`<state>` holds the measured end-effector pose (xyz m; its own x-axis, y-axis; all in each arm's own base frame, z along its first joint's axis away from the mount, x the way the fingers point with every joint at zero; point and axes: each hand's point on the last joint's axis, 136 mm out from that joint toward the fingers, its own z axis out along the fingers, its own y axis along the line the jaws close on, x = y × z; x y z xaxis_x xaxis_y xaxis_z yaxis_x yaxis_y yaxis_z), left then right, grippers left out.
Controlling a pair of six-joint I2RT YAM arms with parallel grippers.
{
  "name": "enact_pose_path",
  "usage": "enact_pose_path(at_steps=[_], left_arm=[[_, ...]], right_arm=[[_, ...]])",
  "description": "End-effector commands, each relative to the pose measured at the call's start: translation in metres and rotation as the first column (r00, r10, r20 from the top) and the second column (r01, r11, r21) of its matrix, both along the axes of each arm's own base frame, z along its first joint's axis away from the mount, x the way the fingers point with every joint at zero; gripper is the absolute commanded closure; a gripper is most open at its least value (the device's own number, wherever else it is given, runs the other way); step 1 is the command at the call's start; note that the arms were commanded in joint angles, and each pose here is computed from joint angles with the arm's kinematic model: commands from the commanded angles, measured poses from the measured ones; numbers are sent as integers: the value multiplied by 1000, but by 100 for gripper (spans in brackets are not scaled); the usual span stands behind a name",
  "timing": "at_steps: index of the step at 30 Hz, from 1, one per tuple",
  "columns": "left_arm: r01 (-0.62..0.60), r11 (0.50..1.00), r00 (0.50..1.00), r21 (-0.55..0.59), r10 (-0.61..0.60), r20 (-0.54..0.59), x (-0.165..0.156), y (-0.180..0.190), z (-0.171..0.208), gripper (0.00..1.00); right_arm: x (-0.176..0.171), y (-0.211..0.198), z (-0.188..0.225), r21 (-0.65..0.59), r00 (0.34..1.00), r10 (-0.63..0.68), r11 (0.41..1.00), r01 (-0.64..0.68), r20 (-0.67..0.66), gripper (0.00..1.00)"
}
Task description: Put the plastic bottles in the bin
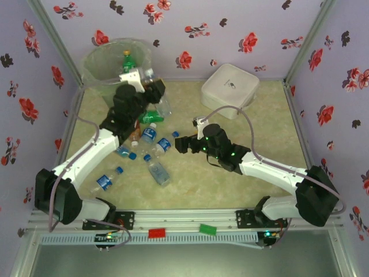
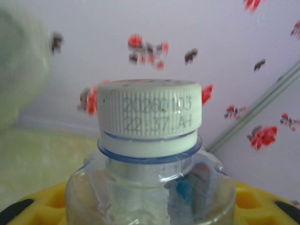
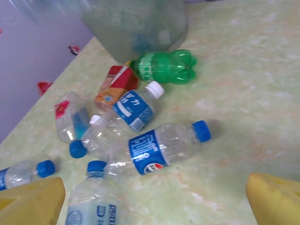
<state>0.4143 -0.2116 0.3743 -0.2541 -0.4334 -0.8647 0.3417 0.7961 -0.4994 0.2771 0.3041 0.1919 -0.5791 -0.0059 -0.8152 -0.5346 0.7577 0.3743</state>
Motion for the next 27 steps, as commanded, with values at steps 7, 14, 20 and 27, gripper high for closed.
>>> enact_pose_path(at_steps=[7, 14, 20, 27], left_arm=[[-245, 942, 968, 231, 223, 118, 80, 107, 82, 52], [-429, 889, 903, 161, 426, 57, 136, 188, 63, 53], [-477, 872, 872, 112, 485, -63, 170, 214, 17, 52], [-455, 890, 875, -2, 447, -183, 195, 210, -19, 48]], right_arm=[[11, -38, -9, -79, 986, -165, 983, 166, 19, 0], [9, -42, -5, -87, 986, -165, 982, 166, 15, 0], [5, -47, -10, -90, 984, -176, 980, 175, -5, 0], [1, -53, -11, -92, 983, -185, 979, 183, -8, 0]])
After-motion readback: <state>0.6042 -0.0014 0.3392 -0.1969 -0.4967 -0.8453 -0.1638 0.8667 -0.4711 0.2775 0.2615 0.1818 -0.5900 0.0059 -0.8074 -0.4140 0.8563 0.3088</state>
